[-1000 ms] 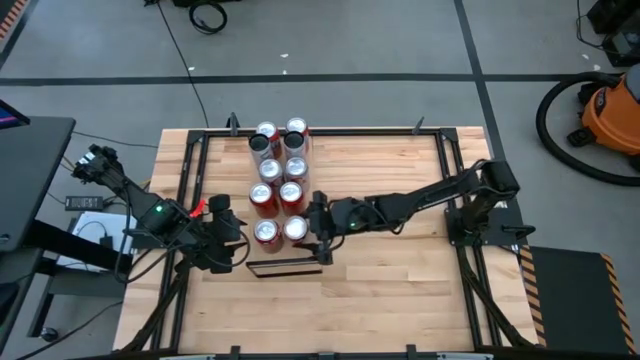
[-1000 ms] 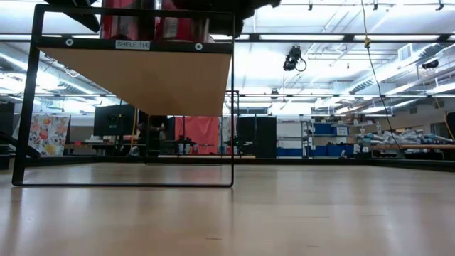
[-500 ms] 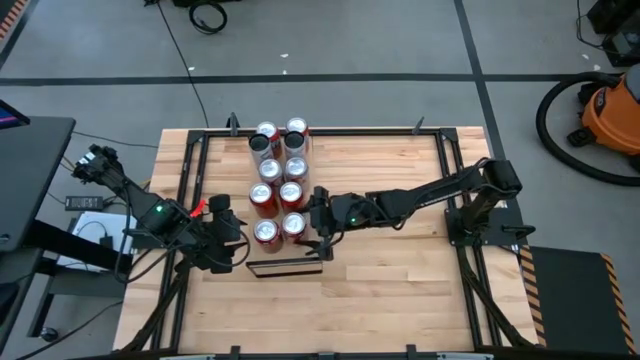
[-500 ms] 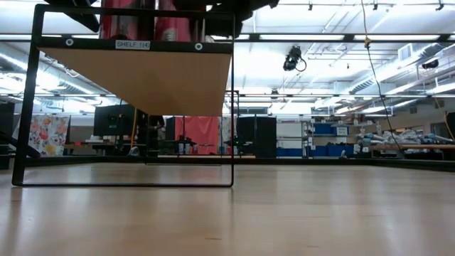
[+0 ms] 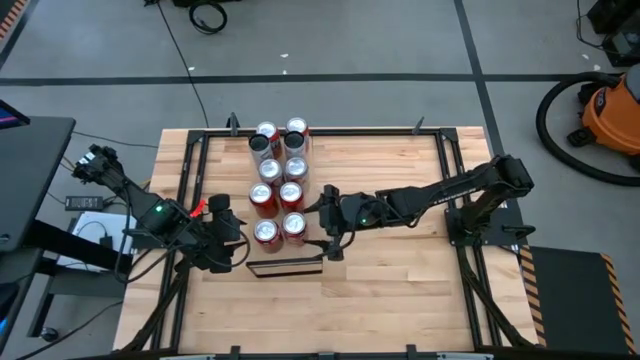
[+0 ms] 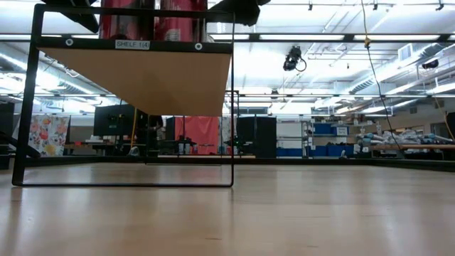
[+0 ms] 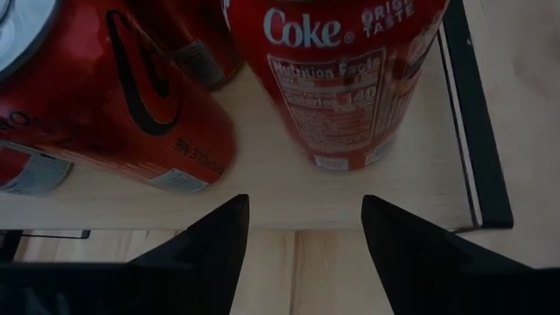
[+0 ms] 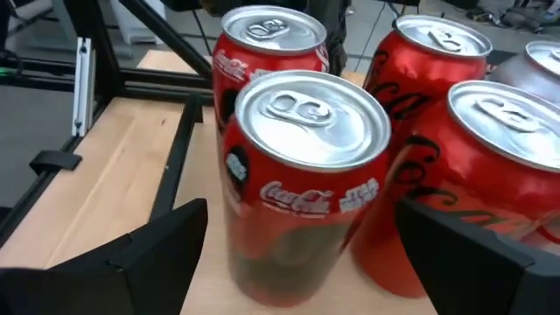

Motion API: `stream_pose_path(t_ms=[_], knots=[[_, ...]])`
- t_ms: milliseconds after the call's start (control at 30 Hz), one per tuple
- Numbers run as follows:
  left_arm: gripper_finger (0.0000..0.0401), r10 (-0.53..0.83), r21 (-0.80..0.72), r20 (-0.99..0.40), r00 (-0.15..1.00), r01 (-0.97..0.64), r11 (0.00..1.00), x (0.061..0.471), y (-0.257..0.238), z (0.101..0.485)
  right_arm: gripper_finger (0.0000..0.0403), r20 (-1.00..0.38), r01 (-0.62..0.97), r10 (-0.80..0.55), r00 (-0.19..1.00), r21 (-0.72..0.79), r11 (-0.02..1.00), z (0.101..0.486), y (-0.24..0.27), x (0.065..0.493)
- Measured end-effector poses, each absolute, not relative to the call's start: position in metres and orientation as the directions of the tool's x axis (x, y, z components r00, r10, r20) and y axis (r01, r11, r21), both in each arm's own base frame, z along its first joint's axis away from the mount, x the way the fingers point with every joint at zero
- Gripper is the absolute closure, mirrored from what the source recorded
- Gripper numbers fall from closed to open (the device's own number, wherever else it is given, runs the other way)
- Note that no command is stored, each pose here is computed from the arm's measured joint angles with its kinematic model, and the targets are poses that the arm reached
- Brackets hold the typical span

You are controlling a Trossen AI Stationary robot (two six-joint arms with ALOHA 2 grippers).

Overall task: Place canned beverage on shelf
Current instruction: Return to Home Position

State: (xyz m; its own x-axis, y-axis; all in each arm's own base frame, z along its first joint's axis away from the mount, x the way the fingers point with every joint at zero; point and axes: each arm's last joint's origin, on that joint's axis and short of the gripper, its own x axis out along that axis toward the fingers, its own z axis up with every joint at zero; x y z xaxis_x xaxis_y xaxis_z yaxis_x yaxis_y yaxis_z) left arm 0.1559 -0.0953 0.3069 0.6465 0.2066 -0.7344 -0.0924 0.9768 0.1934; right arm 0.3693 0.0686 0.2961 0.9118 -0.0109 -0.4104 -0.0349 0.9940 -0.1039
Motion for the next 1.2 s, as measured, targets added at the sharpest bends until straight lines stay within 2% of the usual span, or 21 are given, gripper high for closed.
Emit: stream_pose_path(t_ms=[133, 267, 467, 767, 933, 1100, 1200], knots=[[0.0168, 0.237, 0.248, -0.738, 0.632, -0.072, 0.966, 0.152, -0.094, 0.304, 0.0026, -0.446, -0.035, -0.023, 0.895, -0.120, 0.992, 0.294, 0.072, 0.365], [0.0168, 0.300, 0.326, -0.682, 0.666, -0.091, 0.941, 0.139, -0.090, 0.297, 0.0029, -0.472, -0.042, -0.019, 0.881, -0.117, 0.992, 0.294, 0.072, 0.356], [0.0168, 0.258, 0.244, -0.628, 0.734, -0.128, 0.961, 0.117, -0.079, 0.291, 0.0030, -0.435, -0.026, -0.013, 0.900, -0.083, 0.996, 0.301, 0.060, 0.331], [0.0168, 0.238, 0.228, -0.482, 0.843, -0.142, 0.963, 0.098, -0.061, 0.275, 0.0030, -0.284, 0.078, -0.092, 0.954, -0.060, 0.995, 0.296, 0.032, 0.281], [0.0168, 0.207, 0.153, -0.375, 0.904, -0.160, 0.975, 0.089, -0.050, 0.269, 0.0030, -0.207, 0.162, -0.169, 0.964, -0.050, 0.986, 0.295, 0.016, 0.249], [0.0187, 0.382, 0.073, -0.196, 0.903, -0.375, 0.924, 0.082, -0.036, 0.273, 0.0030, -0.080, 0.264, -0.269, 0.960, -0.061, 0.963, 0.311, 0.005, 0.217], [0.0208, 0.423, 0.022, -0.137, 0.896, -0.424, 0.905, 0.081, -0.032, 0.271, 0.0030, 0.013, 0.286, -0.286, 0.958, -0.073, 0.955, 0.325, 0.002, 0.200]])
